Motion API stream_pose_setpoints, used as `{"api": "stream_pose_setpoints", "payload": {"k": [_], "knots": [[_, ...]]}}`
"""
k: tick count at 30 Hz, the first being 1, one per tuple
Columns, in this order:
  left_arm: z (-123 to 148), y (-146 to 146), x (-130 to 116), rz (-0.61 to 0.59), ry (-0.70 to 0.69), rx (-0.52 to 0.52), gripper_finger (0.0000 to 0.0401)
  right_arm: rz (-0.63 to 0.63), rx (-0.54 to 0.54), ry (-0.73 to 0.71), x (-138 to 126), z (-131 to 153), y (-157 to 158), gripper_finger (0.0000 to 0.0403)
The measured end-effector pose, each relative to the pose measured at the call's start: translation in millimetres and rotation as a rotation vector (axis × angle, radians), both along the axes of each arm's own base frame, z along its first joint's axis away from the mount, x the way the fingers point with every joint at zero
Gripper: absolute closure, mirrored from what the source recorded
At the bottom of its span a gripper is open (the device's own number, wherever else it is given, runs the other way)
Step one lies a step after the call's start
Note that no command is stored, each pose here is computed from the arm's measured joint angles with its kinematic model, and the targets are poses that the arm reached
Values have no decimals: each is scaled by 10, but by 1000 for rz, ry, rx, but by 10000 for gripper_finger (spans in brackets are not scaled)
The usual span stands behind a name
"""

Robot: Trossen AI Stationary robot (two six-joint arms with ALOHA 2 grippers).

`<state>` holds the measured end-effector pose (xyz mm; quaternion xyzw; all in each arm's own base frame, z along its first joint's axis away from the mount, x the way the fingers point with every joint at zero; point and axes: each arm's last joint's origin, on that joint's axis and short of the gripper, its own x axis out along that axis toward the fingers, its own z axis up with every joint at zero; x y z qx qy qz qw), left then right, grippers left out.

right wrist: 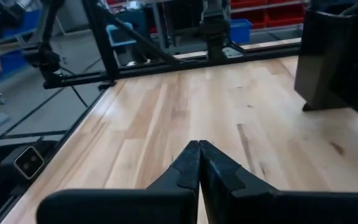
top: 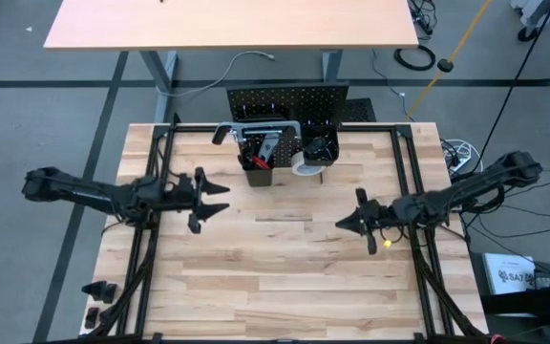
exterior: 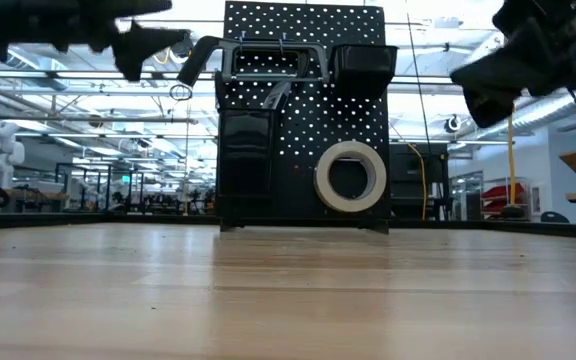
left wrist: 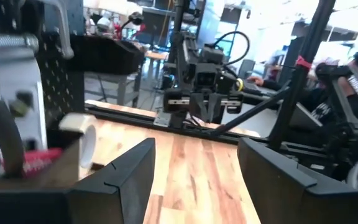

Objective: Hang tools onto peg board
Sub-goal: Return to Home Position

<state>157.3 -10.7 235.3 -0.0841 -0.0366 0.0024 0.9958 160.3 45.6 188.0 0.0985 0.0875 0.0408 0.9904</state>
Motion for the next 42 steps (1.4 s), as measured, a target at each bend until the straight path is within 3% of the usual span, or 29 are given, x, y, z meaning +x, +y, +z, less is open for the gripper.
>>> {"api": "stream_pose_setpoints", "payload": {"k": [8, 12, 18, 24, 33, 42], "knots": [[-466, 7, -115, 26, 6, -45, 170, 10, 22, -48, -197, -371, -51, 403], [-641, 16, -188, 29, -4, -73, 170, 13, 21, -14, -211, -403, -54, 403], [-658, 16, -188, 31, 16, -51, 170, 16, -29, 3, -221, -416, -59, 403], [-791, 20, -190, 46, 152, -25, 170, 13, -49, 87, -239, -498, -67, 403], [-912, 21, -207, 45, 278, -12, 170, 13, -49, 91, -240, -501, -68, 403], [-934, 20, -213, 40, 300, -10, 170, 14, -48, 90, -240, -501, -67, 403]]}}
